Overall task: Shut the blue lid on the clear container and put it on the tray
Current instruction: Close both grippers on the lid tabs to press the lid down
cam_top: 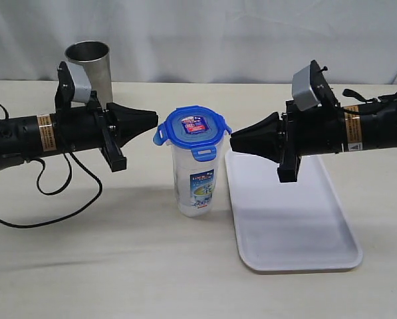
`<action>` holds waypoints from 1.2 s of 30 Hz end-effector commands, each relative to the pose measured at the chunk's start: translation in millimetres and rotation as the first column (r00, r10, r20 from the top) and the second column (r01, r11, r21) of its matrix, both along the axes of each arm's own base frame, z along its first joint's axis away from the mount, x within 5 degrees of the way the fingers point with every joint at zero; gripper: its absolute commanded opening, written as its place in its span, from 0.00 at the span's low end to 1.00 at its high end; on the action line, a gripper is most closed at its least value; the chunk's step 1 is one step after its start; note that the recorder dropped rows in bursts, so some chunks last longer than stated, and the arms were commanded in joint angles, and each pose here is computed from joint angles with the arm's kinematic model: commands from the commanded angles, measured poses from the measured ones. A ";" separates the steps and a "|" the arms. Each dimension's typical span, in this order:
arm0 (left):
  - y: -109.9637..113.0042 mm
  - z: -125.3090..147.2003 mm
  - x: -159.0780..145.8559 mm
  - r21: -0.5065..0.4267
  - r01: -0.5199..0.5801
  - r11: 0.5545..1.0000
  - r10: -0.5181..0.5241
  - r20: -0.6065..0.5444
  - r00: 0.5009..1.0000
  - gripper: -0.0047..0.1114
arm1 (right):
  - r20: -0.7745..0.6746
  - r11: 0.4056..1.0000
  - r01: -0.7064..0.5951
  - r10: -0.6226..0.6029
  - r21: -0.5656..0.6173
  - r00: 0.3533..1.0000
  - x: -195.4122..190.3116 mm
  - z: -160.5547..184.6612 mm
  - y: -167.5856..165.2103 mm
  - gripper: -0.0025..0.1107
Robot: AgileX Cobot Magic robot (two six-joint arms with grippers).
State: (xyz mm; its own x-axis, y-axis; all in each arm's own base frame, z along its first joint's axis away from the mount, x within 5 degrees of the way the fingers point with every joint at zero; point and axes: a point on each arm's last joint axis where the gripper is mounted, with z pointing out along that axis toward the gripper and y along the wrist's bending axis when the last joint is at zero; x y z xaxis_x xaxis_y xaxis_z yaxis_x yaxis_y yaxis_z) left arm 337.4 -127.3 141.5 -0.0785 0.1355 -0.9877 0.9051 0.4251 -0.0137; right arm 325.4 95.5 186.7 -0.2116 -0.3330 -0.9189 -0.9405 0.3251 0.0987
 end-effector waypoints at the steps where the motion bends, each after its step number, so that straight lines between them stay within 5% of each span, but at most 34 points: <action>1: -3.3 3.1 -0.1 -0.027 0.015 1.000 -0.015 0.004 1.000 0.04 | -0.002 1.000 0.020 -0.020 -0.004 1.000 3.8 -5.0 -1.6 0.06; 36: -9.1 3.8 -12.2 -0.050 0.137 0.989 -0.140 -0.073 0.987 0.04 | 0.013 0.998 0.064 -0.064 0.006 0.998 8.0 -3.9 -2.5 0.06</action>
